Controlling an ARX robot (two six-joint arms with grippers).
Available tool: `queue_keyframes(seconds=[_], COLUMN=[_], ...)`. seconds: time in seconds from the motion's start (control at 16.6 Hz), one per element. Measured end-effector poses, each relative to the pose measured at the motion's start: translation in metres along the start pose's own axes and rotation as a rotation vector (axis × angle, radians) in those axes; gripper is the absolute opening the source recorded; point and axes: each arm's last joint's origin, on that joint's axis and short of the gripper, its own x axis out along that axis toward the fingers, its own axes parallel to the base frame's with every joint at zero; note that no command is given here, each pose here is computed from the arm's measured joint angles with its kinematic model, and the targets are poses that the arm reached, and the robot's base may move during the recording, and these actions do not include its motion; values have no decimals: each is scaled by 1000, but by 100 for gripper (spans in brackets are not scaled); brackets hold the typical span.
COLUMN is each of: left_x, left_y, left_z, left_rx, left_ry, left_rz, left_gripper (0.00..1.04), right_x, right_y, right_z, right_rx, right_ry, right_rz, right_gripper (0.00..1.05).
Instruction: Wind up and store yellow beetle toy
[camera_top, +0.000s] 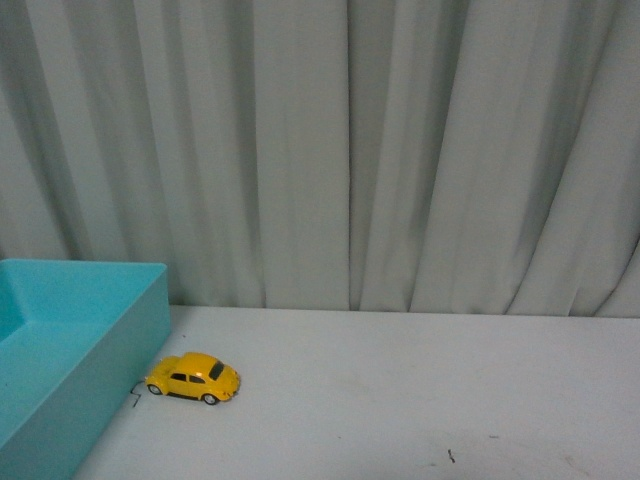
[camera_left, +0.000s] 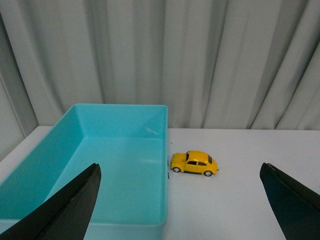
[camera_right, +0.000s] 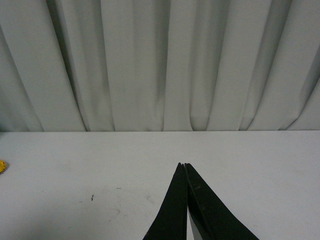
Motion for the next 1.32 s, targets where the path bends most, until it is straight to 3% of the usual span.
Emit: queue_keyframes(seconds=[0.06,0.3,0.54,0.6,0.72,0.78,0.84,0.96,1.08,1.32], left_x=[0,0,0,0,4,13,26,49,94,198], left_y=[0,0,0,0,-4,-3,-2,-3,-4,-13], left_z=[0,0,0,0,9,21,39,58,68,76], left_rx=[0,0,0,0,-139,-209,-289,-317,-267,-87], left_ry=[0,0,0,0,440,455,377,303,289,381], left_rz=[0,0,0,0,204,308,335,303,248,135], left_gripper=[98,98,98,98,98,98,98,98,98,98], right_x=[0,0,0,0,0,0,0,0,0,0], right_y=[0,0,0,0,0,0,0,0,0,0], right_z=[0,0,0,0,0,0,0,0,0,0], right_rx=[0,0,0,0,0,0,0,0,0,0], right_ry=[1,1,1,1,1,0,3,1,1,2], right_rz=[0,0,0,0,2,1,0,0,0,0], right_gripper=[6,64,96,99,98,98,98,98,98,98])
